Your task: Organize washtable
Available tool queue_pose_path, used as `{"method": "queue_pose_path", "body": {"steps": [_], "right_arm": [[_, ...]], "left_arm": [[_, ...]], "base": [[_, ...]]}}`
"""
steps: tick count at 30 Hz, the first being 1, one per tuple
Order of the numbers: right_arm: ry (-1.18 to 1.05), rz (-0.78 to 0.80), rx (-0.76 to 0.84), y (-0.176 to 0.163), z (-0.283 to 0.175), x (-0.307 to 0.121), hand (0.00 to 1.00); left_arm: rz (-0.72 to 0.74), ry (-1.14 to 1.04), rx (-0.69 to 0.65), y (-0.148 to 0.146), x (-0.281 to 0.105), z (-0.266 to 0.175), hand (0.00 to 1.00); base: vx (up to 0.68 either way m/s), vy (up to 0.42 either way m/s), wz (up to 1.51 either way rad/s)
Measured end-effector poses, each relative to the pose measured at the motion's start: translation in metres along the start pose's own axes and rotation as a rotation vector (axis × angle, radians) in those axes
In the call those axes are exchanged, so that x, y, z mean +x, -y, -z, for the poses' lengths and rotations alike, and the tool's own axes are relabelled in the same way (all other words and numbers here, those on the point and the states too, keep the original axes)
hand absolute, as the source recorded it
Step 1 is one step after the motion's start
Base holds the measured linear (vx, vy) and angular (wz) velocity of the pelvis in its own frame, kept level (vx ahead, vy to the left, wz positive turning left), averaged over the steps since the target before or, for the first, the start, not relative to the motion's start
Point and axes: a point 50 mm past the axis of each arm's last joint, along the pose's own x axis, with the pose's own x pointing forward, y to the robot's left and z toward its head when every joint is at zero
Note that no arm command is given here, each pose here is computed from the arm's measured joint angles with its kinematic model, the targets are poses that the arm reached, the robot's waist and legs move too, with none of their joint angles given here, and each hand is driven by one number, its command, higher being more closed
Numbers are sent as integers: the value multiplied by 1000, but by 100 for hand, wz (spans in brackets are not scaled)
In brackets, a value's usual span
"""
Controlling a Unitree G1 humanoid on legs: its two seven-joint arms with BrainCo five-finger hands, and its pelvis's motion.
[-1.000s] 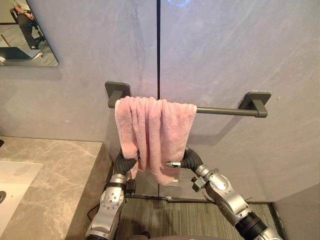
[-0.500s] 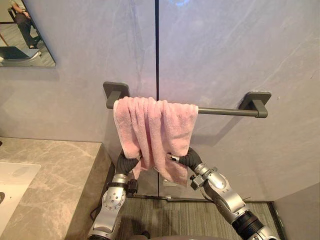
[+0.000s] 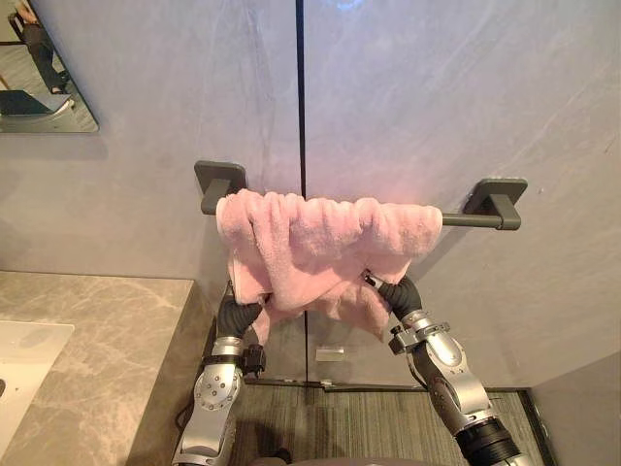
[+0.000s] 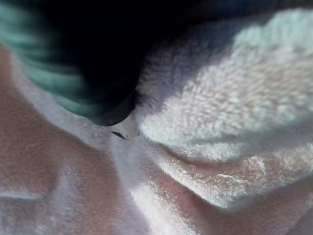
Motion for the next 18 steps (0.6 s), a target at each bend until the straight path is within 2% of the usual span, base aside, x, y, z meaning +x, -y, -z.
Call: {"method": "queue_pose_path", "body": {"steps": [11,18], "right_arm": [[40,51,39,3,-5,-2,100],[47,87,5,10,-7,-4,100]], "left_arm": [[-8,33,-44,4,2,-7,100],[8,34,-62,8,2,-7,100]], "base": [[0,0,0],[-23,-10,-7]]}}
